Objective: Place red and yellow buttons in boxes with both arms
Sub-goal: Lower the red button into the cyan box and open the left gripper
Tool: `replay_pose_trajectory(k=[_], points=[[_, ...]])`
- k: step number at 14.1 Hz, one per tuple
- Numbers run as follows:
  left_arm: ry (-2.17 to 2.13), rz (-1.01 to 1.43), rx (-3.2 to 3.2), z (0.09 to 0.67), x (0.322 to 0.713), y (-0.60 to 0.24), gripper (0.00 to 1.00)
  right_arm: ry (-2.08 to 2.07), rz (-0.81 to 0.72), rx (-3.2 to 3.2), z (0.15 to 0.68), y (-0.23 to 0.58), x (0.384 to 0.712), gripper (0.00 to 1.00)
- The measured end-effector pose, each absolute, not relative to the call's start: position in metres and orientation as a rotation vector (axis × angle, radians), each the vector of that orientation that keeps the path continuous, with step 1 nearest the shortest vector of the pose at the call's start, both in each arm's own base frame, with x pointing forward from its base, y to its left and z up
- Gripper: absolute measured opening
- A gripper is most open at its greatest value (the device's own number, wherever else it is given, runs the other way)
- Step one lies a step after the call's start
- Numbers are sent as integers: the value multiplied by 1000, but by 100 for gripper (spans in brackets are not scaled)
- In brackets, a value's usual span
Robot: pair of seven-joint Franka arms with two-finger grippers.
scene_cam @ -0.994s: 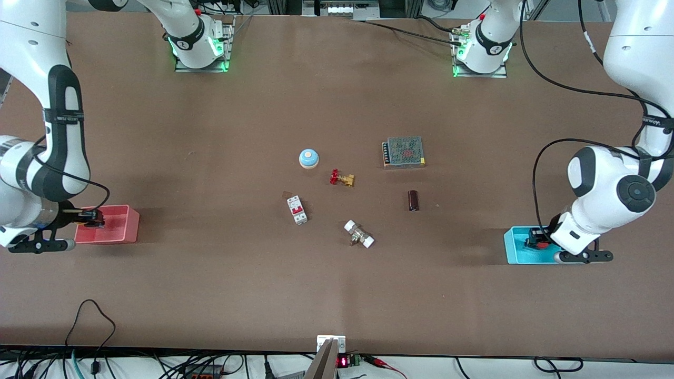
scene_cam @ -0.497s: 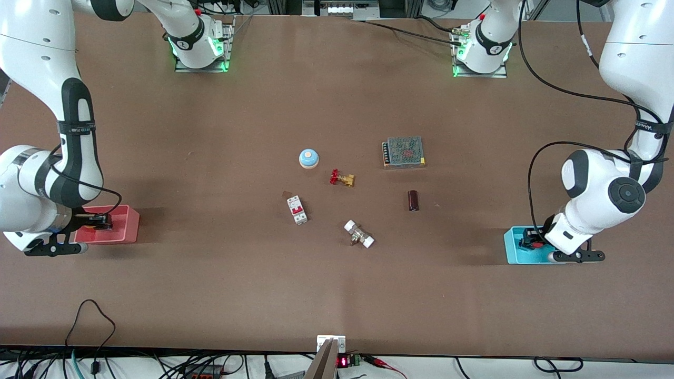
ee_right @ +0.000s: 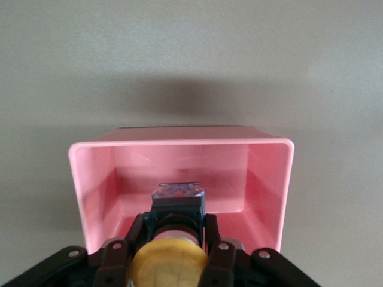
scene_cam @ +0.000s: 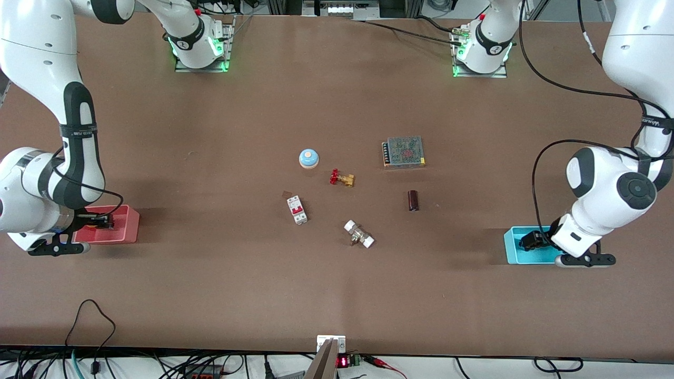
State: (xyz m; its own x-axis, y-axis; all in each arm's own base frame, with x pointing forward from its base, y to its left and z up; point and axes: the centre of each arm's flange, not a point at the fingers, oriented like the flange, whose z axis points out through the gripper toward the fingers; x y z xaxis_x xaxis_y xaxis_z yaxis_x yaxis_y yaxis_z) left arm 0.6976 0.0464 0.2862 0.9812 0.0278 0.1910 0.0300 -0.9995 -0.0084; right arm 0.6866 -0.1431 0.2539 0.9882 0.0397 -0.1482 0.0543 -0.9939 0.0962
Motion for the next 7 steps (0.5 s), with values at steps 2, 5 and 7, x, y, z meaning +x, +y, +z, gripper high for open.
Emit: replay_pose_trajectory(k=[2, 5, 7], points=[[-32, -325, -3104, 317, 698, 41, 100, 56, -235, 3033, 249, -150, 684, 42], [2, -315, -3085, 367, 691, 25, 100, 49, -246, 3028, 237, -155, 683, 42], [16, -298, -3070, 402, 682, 17, 100, 52, -253, 3027, 232, -154, 683, 42]])
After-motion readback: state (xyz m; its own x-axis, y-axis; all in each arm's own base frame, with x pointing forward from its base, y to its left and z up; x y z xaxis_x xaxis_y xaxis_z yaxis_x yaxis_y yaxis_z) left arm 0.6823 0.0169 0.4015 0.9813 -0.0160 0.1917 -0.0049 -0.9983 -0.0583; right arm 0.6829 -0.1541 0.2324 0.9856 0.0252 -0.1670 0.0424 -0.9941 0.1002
